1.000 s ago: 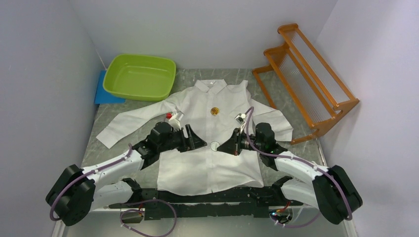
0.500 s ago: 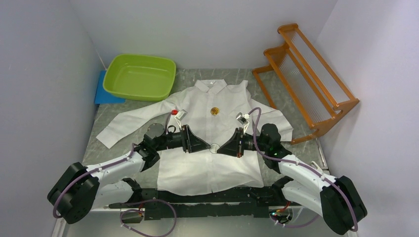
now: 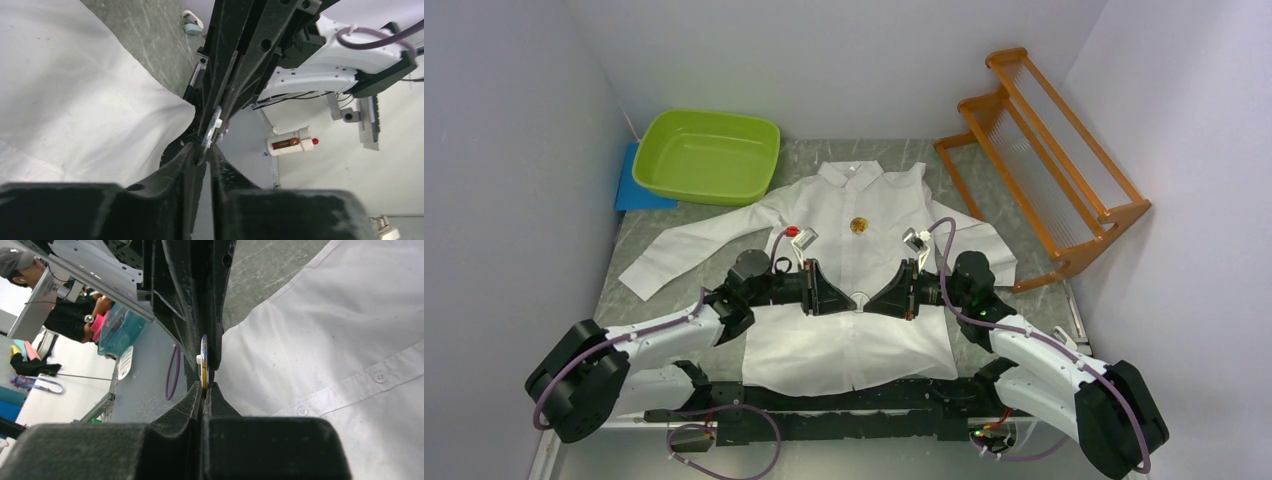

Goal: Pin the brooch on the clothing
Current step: Adjust the brooch.

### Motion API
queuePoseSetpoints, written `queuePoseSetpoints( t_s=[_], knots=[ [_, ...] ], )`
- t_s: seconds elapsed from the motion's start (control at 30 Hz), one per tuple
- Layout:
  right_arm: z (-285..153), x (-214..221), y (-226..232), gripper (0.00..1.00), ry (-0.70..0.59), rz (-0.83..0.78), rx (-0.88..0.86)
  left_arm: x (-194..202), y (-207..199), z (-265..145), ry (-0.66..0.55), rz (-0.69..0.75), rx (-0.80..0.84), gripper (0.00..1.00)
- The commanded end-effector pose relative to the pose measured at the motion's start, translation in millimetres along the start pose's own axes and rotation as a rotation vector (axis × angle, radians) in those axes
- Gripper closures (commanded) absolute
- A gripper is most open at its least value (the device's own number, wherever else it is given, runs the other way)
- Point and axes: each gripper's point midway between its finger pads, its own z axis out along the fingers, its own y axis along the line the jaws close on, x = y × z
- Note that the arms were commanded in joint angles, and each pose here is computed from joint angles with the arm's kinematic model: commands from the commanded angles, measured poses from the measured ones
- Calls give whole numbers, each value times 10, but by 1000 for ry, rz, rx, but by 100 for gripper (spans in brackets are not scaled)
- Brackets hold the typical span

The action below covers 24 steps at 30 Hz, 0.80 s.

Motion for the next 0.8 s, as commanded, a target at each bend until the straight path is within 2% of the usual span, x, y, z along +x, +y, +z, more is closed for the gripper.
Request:
queuePoseSetpoints(
  t_s=[0.0,0.03,0.07,0.1,0.17,0.2,0.23,0.37,0.53,0.77],
  knots=[
    [24,-182,122,100,-39,-67,-40,-43,-199,119,11,59,90,88],
    [23,-183,111,97,-41,-65,-34,-34,-207,136,14,62,96,94],
    [21,-183,108,86,-44,-63,-31,-17,-208,155,20,62,99,97],
    [18,-190,107,68,-51,-61,-27,-12,-224,164,21,66,106,97],
    [5,-242,82,40,-94,-46,7,-8,-245,172,16,78,115,97],
    [-8,-286,92,31,-129,-41,16,-15,-262,173,11,88,120,97],
    [-26,-327,109,26,-164,-34,20,-20,-282,171,5,96,124,97],
    [-70,-419,189,24,-253,-5,3,-57,-388,163,-35,137,141,97],
    [-76,-425,316,43,-263,2,-66,-115,-496,88,-110,187,153,97],
    [-45,-387,511,49,-264,-3,-170,-158,-572,-49,-184,242,154,97]
  ],
)
